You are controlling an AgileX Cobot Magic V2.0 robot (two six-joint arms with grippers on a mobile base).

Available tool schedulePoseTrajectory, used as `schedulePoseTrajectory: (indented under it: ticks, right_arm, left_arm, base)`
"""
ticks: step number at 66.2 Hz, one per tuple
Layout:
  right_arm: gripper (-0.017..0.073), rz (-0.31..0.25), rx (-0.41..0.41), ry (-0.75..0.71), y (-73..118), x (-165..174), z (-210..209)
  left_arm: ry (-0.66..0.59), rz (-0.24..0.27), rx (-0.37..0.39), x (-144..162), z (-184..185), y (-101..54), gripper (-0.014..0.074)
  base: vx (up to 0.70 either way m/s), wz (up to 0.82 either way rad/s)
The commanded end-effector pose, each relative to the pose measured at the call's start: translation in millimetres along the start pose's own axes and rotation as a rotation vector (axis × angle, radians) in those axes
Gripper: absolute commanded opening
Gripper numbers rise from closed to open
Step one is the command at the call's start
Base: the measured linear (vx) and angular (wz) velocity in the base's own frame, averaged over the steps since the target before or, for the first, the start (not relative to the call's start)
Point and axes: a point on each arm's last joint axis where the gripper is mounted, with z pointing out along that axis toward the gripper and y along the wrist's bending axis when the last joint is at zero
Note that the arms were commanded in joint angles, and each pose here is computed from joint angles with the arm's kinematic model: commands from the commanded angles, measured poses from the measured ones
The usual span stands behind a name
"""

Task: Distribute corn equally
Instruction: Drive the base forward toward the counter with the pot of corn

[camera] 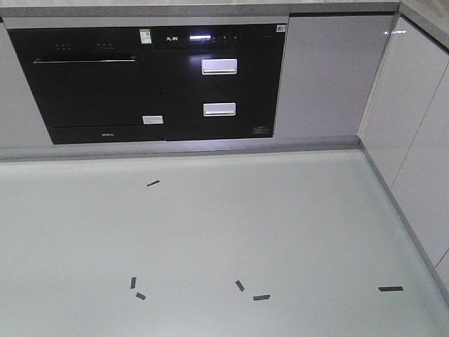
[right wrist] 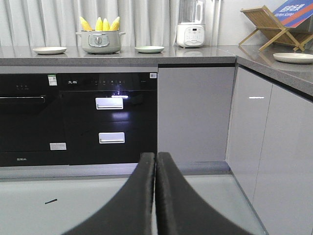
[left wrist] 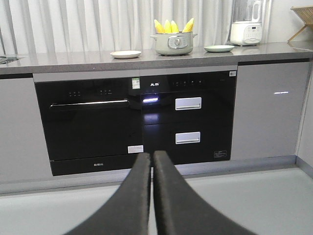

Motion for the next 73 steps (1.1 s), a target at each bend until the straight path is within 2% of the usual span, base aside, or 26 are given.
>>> schedulePoseTrajectory:
  ticks: [1,73]
  right_arm:
    - [-0.0010,-0.012,0.010,-0.059,-0.7,-3.9,0.5]
    - [-0.0010,-0.012,0.010,-0.059,-0.7,-3.9,0.5]
  left_arm:
    - [-0.070,-0.015,0.000,-2.2,-0.7,0.1,-0.0006]
    - [-0.070,-0.015,0.000,-2.2,-0.7,0.1,-0.0006]
  base:
    - [0.00,0.00]
    - [0.00,0.00]
